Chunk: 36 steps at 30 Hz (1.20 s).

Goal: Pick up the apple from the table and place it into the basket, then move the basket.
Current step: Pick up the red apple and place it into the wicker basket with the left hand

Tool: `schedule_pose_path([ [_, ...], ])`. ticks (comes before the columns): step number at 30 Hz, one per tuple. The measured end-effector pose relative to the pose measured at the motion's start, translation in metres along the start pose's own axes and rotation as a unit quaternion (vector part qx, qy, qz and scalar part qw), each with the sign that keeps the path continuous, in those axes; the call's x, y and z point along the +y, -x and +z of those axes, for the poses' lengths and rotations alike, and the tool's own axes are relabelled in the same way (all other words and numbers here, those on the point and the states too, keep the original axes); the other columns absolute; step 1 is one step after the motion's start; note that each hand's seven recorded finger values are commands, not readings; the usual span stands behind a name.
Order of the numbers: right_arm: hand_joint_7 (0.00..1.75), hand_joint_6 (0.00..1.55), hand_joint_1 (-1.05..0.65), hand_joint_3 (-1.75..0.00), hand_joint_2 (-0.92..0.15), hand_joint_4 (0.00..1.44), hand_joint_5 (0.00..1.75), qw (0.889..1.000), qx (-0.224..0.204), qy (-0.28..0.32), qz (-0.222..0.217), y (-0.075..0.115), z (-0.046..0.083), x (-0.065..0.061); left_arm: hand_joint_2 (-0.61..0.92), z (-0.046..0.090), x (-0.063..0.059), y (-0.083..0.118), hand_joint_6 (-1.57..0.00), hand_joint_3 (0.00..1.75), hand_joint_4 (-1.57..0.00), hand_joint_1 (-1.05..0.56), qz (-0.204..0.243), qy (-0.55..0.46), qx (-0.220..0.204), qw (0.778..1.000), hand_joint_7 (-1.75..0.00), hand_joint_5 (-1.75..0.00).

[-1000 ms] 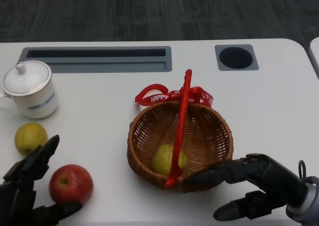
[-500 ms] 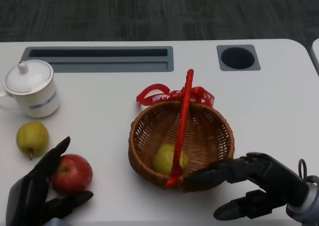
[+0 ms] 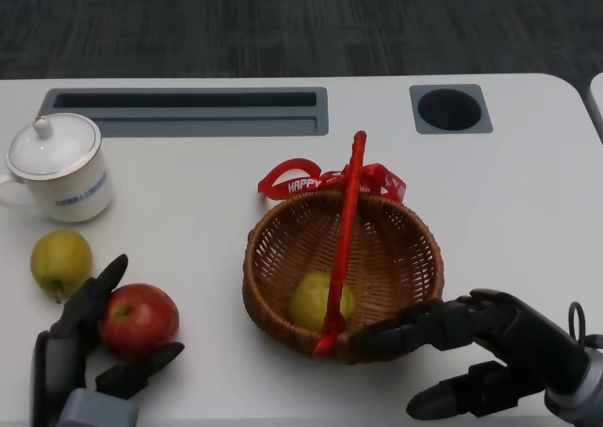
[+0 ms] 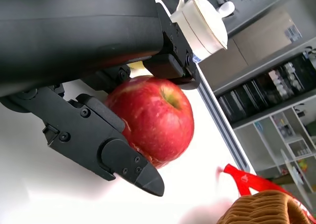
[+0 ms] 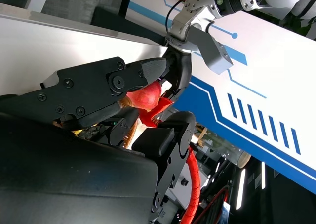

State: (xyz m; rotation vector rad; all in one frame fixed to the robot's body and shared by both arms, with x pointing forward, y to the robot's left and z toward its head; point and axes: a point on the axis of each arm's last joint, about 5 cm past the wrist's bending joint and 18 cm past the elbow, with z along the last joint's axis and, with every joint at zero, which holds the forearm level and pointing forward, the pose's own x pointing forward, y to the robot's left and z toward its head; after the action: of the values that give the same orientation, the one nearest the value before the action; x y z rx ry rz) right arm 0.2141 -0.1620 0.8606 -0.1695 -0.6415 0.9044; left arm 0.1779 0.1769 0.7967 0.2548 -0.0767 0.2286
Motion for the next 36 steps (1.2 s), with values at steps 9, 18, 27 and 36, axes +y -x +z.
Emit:
schedule_pose_path([
  [9, 0.01, 0.78, -0.3, 0.0, -0.9, 0.82, 0.01, 1.0, 0.002, 0.0, 0.002, 0.0, 0.0, 0.0, 0.86, 0.018, -0.001, -0.001, -1.07, 0.0, -1.25, -0.18, 0.054, 0.05, -0.069, 0.995, -0.02, -0.05],
  [18, 0.01, 0.79, -0.3, 0.0, -0.9, 0.84, 0.01, 1.0, 0.002, -0.005, 0.0, 0.001, -0.002, 0.001, 0.84, 0.042, 0.007, -0.006, -1.07, 0.0, -1.29, -0.22, 0.075, 0.027, -0.177, 0.981, -0.01, -0.05],
  [27, 0.0, 0.8, -0.28, 0.0, -0.9, 0.85, 0.01, 1.0, 0.0, -0.006, 0.006, 0.0, -0.002, 0.001, 0.83, 0.085, 0.009, -0.007, -1.08, 0.0, -1.27, -0.2, 0.07, 0.031, -0.255, 0.964, -0.01, -0.02],
  [36, 0.0, 0.8, -0.28, 0.0, -0.91, 0.84, 0.0, 1.0, -0.006, -0.01, 0.008, -0.002, -0.002, 0.002, 0.82, 0.117, -0.015, -0.022, -1.1, 0.0, -1.28, -0.19, -0.03, 0.082, -0.264, 0.961, -0.01, -0.02],
])
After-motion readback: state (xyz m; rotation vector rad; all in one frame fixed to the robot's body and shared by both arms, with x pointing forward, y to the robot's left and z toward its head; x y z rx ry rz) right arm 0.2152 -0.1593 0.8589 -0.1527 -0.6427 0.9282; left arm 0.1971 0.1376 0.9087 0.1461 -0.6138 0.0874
